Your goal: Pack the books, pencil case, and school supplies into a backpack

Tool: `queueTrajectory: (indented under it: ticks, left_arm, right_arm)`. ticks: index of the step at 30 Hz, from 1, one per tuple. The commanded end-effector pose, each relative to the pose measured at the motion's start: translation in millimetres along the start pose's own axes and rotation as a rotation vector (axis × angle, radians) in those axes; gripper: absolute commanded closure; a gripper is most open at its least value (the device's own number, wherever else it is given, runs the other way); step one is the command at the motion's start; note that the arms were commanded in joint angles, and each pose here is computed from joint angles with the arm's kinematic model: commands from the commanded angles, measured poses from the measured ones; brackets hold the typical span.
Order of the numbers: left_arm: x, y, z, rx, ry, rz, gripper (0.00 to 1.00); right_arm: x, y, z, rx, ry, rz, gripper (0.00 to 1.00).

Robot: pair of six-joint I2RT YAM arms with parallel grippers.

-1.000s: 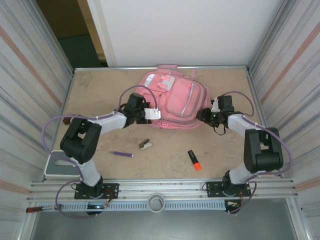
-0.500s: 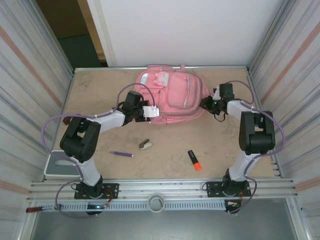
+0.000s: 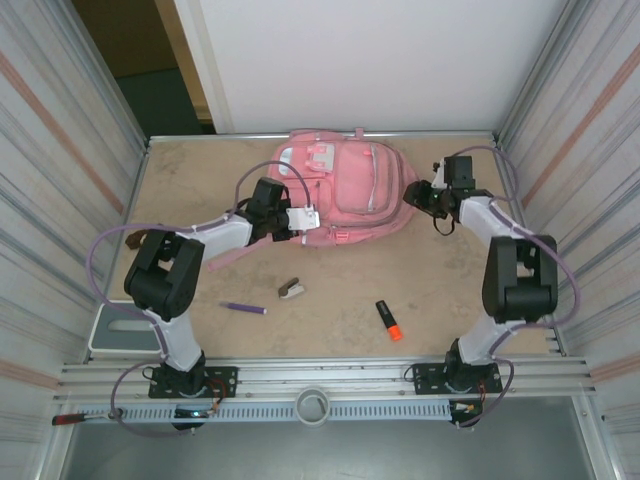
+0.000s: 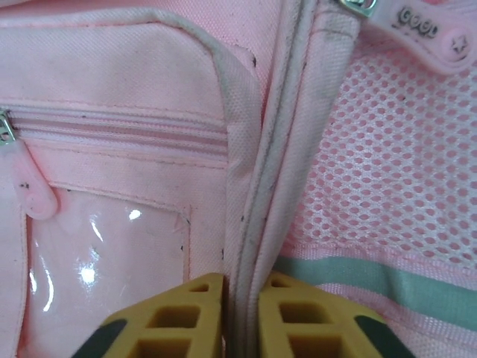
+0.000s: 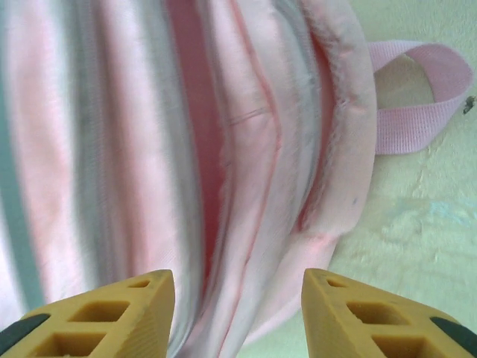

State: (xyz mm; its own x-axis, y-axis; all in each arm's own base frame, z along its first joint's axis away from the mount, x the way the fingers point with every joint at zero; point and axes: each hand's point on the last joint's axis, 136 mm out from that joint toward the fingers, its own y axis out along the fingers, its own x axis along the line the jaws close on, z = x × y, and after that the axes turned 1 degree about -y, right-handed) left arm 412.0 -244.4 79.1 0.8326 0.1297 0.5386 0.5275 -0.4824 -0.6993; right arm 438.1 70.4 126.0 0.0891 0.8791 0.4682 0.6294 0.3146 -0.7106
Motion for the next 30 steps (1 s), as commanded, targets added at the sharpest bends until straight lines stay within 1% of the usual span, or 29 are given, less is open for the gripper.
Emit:
queueTrajectory:
  ticks: [1, 3, 7, 13, 17, 21, 30]
  left_arm:
    - [-11.1, -11.7, -10.4, -0.043, -0.102, 0.100, 0.88]
    - [-8.0, -17.0, -17.1, -0.049, -0.142, 0.121, 0.91]
    - [-1.7, -30.2, -27.8, -0.039, -0.215, 0.171, 1.00]
    - [4.6, -45.3, -43.9, -0.062, -0.278, 0.215, 1.00]
    - [8.1, -53.6, -54.7, -0.089, -0.288, 0.240, 1.00]
    - [14.6, -55.7, -60.6, -0.109, -0.284, 0.237, 1.00]
    - [20.1, -51.6, -61.5, -0.118, -0.274, 0.251, 1.00]
  right_arm:
    - [24.0, -33.6, 15.0, -0.053, -0.135, 0.036, 0.47]
    - [39.7, -44.2, 29.2, -0.073, -0.212, 0.033, 0.44]
    - [73.9, -61.3, 58.6, -0.121, -0.372, -0.012, 0.42]
    - [114.7, -66.2, 88.2, -0.239, -0.546, -0.068, 0.42]
    - [130.6, -59.4, 103.6, -0.280, -0.651, -0.051, 0.41]
    - [148.9, -48.4, 113.4, -0.314, -0.768, -0.028, 0.41]
    - [171.6, -18.3, 122.7, -0.330, -1.015, 0.125, 0.41]
